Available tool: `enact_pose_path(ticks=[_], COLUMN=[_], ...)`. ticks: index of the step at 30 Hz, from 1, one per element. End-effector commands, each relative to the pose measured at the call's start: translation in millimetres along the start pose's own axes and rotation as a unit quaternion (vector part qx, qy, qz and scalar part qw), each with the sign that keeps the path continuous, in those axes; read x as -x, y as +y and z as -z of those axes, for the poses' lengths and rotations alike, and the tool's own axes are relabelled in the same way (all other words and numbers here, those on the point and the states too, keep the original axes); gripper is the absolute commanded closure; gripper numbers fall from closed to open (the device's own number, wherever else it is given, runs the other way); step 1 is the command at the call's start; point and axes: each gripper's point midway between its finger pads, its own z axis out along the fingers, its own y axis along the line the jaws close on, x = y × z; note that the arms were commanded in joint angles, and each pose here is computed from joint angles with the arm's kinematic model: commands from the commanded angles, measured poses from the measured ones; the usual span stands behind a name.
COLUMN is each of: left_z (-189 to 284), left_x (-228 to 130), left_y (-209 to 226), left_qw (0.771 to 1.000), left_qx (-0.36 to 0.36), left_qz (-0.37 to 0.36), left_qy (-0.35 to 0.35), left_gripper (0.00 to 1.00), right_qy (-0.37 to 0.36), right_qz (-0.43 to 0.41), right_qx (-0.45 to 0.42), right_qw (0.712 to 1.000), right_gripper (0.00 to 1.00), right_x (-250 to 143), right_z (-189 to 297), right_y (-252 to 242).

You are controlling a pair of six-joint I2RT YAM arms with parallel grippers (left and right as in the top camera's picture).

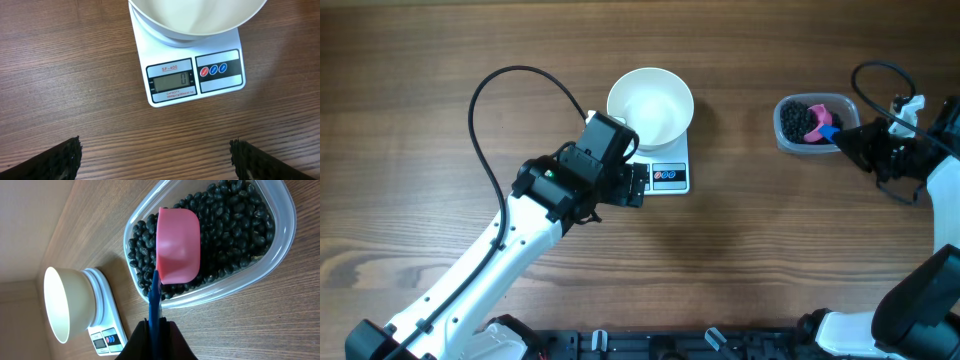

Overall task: Scoop item into bowl and weigh 150g on scale
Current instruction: 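Drag the scoop through the beans and lift it filled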

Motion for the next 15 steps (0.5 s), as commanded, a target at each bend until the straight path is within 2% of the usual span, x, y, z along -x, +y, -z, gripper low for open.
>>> enact_pose_path(ticks=[1,8,15], left_z=[-4,-4,-4], left_x=[-3,-3,-3], left_y=[2,2,2], left_qw=[1.0,1.0,1.0], left_qx=[0.002,0.002,0.002], left_qz=[-0.005,-0.005,-0.005], left_qy=[0.007,0.007,0.007], left_gripper=[0.0,0.0,0.0], right_qy=[0.01,-0.005,-0.009], right_qz=[-0.008,-0.033,-0.056], right_qx=[0.025,0.023,0.059], right_qw=[1.0,0.999,0.997], right_gripper=[0.96,0.96,0.96], right_x=[-4,4,7], right_z=[-2,5,14], right_y=[7,-2,2])
